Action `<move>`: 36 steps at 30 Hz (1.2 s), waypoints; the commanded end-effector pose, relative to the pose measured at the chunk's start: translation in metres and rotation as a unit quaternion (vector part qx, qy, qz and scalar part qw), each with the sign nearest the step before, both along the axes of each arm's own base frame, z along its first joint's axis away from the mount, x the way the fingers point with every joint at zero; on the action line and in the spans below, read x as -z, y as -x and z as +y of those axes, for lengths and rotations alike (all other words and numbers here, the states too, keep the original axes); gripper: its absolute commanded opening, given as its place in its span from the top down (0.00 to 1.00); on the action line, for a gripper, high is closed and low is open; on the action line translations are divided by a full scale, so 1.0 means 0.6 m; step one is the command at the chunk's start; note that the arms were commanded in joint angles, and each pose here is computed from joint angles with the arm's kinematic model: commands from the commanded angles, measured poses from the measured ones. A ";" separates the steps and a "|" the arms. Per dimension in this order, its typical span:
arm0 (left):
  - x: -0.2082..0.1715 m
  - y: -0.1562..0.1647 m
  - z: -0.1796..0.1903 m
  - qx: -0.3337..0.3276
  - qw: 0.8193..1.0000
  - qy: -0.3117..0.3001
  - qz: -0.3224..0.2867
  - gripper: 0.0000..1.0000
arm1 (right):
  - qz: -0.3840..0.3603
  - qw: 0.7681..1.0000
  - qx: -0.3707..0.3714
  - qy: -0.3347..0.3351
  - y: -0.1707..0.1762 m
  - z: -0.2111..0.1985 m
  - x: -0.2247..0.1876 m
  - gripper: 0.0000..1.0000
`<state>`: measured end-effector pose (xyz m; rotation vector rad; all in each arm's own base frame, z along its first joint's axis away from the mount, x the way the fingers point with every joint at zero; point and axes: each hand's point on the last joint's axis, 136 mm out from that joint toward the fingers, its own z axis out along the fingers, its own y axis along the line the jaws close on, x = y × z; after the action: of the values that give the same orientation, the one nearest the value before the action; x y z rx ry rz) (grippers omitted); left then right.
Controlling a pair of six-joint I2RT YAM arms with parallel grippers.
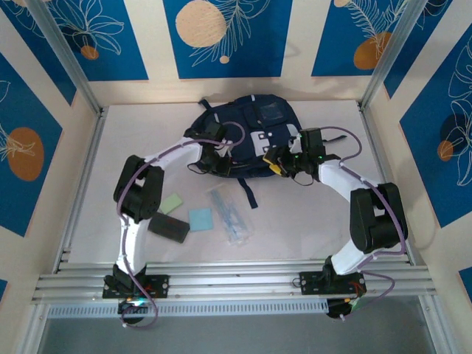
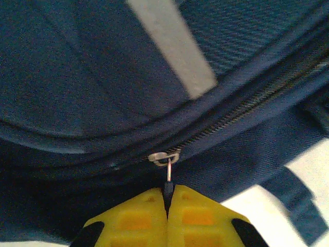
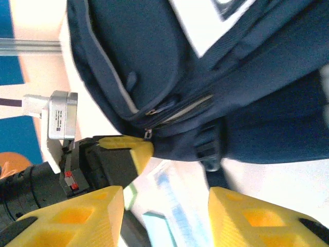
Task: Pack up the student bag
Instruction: Unzip the student bag at the top-center of the table.
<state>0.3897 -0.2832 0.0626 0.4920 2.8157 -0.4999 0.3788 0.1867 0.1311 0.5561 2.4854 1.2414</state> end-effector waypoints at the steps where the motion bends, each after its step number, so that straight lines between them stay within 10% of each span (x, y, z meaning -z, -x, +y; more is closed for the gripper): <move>1: -0.095 0.022 -0.054 0.024 0.995 0.093 -0.016 1.00 | 0.013 0.999 -0.002 -0.048 0.005 0.027 -0.014 0.50; 21: -0.203 0.067 -0.128 0.086 0.978 0.184 -0.051 1.00 | 0.108 0.989 0.064 -0.078 -0.019 0.099 0.091 0.38; 23: -0.205 0.070 -0.129 0.087 0.977 0.185 -0.051 1.00 | 0.102 0.989 0.087 -0.062 -0.031 0.088 0.104 0.47; 27: -0.187 0.067 -0.111 0.076 0.983 0.158 -0.055 1.00 | 0.081 0.990 0.107 -0.052 -0.048 0.071 0.103 0.97; 36: -0.085 0.012 0.017 -0.023 0.998 0.036 -0.053 1.00 | 0.050 0.994 0.101 -0.011 -0.031 0.042 0.083 1.00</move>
<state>0.3648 -0.3186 0.1089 0.5413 2.6896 -0.7297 0.3918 0.2425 0.0870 0.8374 2.4577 1.3726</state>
